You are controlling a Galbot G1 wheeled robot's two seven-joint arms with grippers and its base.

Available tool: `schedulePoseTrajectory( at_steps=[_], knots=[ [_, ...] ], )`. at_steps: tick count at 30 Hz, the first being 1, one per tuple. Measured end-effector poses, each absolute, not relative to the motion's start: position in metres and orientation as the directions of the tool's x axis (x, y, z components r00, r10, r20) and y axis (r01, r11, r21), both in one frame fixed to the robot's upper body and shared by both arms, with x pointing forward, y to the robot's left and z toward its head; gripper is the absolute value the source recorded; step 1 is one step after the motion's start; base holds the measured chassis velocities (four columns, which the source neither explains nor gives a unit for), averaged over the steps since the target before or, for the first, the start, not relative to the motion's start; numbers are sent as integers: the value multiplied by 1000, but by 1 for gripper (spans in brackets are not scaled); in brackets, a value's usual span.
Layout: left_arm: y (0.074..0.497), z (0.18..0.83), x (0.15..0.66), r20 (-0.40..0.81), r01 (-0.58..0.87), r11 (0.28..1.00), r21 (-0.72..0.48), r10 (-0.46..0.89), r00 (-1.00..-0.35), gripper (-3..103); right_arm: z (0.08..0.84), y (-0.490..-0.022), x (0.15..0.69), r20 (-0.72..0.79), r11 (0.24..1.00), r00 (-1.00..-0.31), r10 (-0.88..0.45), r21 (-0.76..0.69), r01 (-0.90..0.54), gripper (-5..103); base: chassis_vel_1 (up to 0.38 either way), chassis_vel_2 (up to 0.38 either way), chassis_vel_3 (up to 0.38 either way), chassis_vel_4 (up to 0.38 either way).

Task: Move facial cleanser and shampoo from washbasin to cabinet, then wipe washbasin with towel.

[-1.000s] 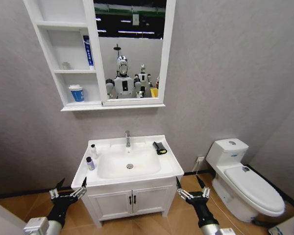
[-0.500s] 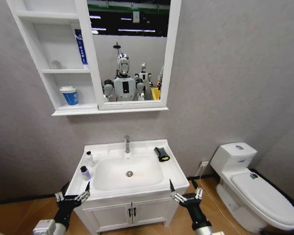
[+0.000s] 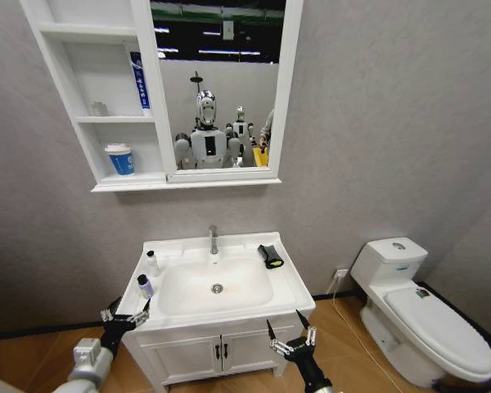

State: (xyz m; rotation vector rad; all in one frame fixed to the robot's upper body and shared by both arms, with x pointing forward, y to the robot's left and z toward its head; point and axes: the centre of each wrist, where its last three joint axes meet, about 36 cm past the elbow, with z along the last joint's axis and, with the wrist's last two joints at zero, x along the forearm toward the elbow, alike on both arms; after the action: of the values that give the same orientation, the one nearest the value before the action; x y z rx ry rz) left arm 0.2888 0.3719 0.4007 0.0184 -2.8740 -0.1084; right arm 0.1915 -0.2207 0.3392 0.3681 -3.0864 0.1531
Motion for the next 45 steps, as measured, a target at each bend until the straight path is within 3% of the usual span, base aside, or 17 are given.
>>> schedulePoseTrajectory(
  at_steps=[20, 32, 44, 45],
  knots=[
    [377, 336, 342, 357, -73, 997, 8, -71, -931, 98, 328, -248, 199, 65, 979, -982, -175, -97, -180, 100, 0, 0, 0, 0],
    [374, 325, 396, 322, -71, 997, -6, -65, -944, 100, 335, -264, 190, 65, 982, -989, -134, -126, -141, 100, 0, 0, 0, 0],
    [381, 319, 392, 311, -67, 998, 17, -69, -948, 52, 347, -280, 200, 41, 990, -996, -78, -119, -82, 100, 0, 0, 0, 0],
    [381, 319, 392, 311, -67, 998, 17, -69, -948, 52, 347, -280, 200, 41, 990, -996, -78, -119, -82, 100, 0, 0, 0, 0]
  ],
)
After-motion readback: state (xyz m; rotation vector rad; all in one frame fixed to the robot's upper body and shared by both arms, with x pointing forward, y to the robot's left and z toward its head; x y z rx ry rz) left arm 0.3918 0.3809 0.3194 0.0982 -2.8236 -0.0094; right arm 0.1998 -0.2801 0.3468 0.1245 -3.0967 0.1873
